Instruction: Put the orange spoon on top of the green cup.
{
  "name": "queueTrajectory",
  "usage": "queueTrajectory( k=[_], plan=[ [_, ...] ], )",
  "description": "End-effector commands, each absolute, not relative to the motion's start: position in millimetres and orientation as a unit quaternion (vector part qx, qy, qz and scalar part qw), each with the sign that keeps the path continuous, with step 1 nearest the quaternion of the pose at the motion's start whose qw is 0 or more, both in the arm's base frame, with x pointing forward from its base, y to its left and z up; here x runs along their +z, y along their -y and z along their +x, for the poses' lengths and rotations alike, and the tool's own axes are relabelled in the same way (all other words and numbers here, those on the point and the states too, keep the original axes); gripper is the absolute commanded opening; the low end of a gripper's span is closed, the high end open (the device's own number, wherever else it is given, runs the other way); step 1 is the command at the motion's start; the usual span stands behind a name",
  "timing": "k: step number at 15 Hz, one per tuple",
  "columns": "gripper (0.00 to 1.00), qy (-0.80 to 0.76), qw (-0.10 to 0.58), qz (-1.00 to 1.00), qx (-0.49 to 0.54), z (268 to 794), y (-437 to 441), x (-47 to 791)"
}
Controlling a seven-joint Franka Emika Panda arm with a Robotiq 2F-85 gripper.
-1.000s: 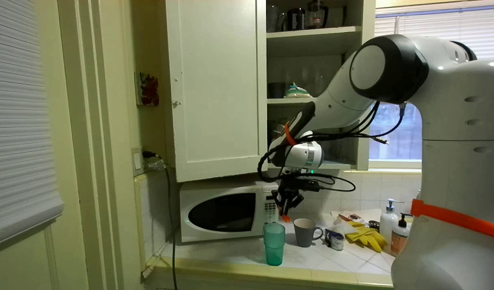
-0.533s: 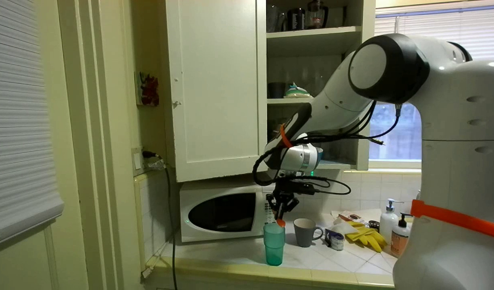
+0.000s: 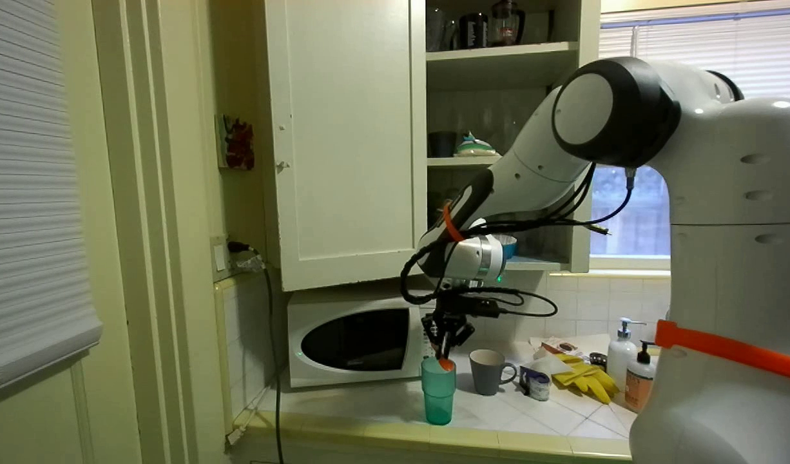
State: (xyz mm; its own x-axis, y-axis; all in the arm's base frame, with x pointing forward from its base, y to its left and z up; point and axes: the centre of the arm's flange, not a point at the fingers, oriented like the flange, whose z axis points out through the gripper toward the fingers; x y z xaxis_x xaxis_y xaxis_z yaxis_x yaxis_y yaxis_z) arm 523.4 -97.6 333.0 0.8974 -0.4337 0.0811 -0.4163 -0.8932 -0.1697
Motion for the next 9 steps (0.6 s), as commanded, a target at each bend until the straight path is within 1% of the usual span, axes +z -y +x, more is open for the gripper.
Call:
queueTrajectory(
  k=[1,9],
  plan=[
    [0.04,-0.226,0.076,-0.970,-0.049,520.4,94.1,322.4],
    [0.04,-0.225,0.072,-0.971,-0.046,519.6,93.1,317.0]
  ],
)
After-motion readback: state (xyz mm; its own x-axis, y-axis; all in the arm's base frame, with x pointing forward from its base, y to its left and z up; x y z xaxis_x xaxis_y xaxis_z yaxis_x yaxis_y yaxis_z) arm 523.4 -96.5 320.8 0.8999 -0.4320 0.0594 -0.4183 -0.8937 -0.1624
